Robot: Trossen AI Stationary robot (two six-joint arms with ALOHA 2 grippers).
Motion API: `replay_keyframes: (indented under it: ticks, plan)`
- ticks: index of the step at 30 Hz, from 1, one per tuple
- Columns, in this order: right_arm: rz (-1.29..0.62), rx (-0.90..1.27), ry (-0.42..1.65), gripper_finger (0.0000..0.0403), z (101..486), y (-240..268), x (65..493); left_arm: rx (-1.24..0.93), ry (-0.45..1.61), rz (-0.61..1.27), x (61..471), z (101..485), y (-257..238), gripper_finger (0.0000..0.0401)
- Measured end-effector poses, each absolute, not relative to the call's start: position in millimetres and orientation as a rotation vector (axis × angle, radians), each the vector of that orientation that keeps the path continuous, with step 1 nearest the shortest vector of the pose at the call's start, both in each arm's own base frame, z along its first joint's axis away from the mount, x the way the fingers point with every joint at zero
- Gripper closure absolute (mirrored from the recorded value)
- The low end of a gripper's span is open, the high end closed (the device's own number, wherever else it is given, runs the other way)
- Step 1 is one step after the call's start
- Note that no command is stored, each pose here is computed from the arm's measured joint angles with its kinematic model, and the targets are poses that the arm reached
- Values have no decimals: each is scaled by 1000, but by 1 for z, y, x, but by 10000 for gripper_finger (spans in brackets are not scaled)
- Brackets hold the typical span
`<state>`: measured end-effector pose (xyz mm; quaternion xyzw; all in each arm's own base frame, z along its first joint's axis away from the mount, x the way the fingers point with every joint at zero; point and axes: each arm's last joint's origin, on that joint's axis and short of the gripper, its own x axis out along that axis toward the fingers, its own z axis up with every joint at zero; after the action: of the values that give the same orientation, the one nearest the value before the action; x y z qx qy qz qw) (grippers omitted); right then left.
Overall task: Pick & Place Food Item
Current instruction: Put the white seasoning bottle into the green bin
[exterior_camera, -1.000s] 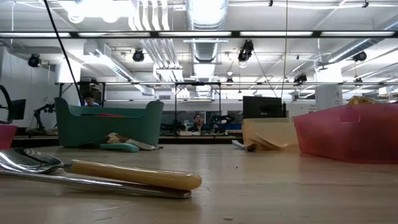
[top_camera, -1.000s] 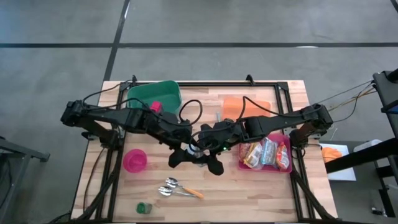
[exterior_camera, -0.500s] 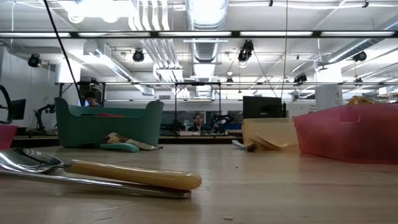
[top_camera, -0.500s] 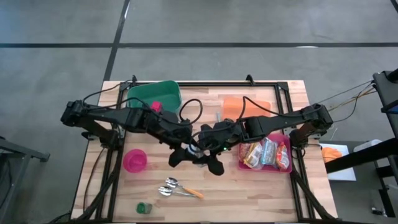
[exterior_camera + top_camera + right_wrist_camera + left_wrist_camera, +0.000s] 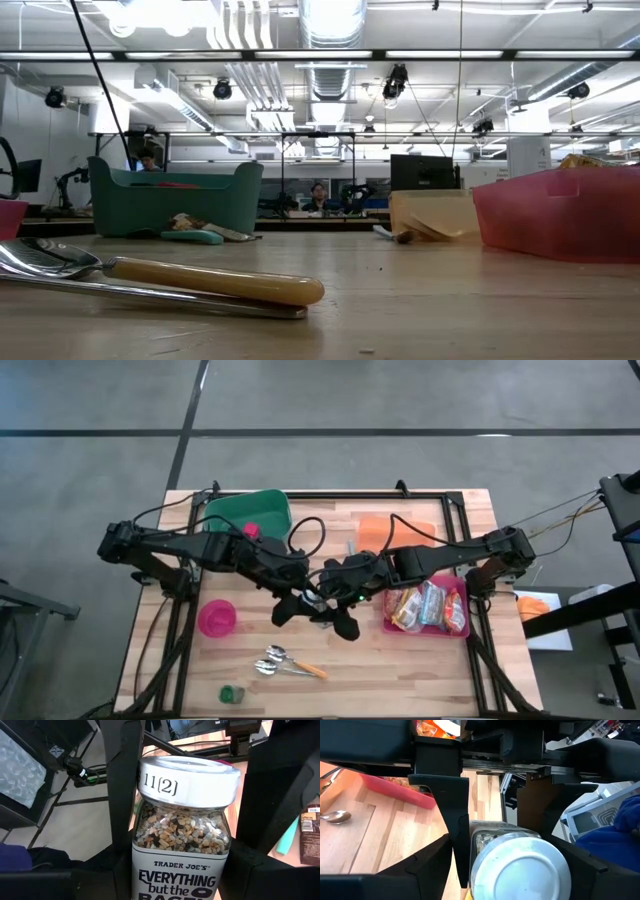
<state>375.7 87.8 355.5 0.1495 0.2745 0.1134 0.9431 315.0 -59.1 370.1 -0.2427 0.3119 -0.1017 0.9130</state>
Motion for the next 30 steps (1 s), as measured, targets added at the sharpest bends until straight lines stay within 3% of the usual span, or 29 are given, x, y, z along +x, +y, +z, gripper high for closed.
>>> replay_keyframes:
  ticks: [10,30]
  plan:
    - [216,337,566,207,355,88,376,-496,643,-208,315,370,-59,148]
    - [178,360,564,207,355,85,376,-462,636,-213,315,370,-59,152]
